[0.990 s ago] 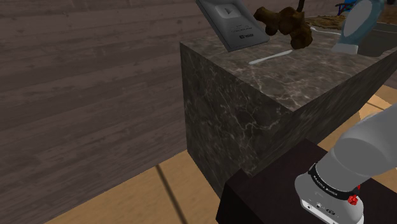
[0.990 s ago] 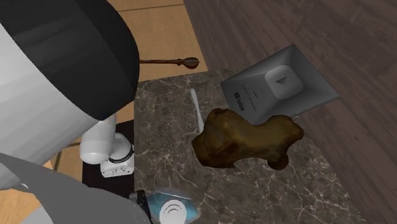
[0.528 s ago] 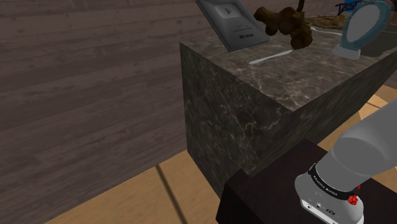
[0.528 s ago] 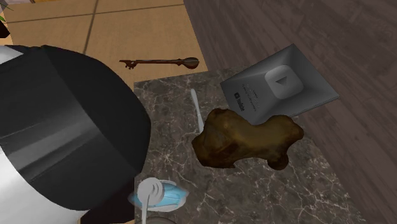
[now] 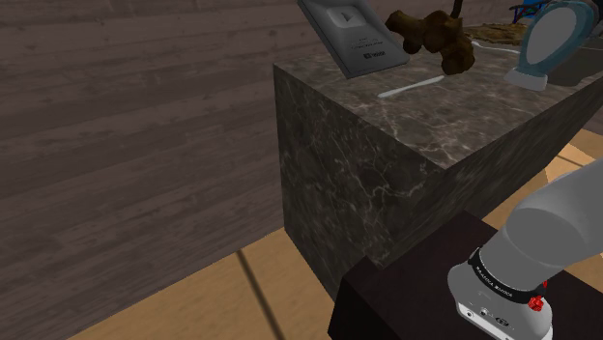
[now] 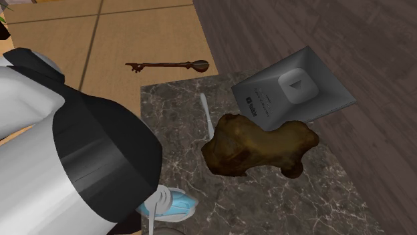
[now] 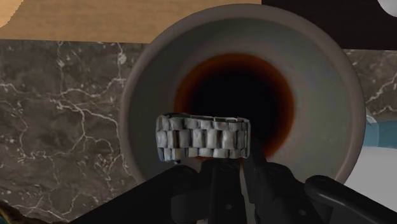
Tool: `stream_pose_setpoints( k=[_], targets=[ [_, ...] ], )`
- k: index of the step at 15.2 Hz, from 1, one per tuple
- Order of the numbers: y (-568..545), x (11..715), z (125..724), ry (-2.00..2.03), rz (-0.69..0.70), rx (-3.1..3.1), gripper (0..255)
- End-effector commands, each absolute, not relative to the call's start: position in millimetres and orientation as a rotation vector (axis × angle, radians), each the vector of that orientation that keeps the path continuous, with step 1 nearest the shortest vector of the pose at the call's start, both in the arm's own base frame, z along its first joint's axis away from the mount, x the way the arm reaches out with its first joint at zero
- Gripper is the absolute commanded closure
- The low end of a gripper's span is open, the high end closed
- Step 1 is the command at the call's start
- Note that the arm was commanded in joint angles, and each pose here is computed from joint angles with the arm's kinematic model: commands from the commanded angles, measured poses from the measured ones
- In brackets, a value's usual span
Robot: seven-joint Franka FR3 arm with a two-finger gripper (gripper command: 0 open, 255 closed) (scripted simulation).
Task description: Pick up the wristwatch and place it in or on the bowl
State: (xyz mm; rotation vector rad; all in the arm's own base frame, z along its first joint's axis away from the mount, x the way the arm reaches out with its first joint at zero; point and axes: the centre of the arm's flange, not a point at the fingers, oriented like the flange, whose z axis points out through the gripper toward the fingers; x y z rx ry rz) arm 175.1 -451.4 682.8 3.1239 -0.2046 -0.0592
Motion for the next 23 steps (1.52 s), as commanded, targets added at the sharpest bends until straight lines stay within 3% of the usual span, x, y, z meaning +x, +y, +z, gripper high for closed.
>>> stream_pose_setpoints(
  k=[1,8,9,23],
  targets=[
    [-450.9,174.8,678.6,-0.204,-0.059,3.123,255],
    [-450.9,174.8,678.7,-0.205,-0.059,3.124,255],
    [-450.9,174.8,678.7,-0.205,-0.059,3.124,0],
    [-450.4,176.7,728.6,-0.204,-0.059,3.123,0]
  ],
)
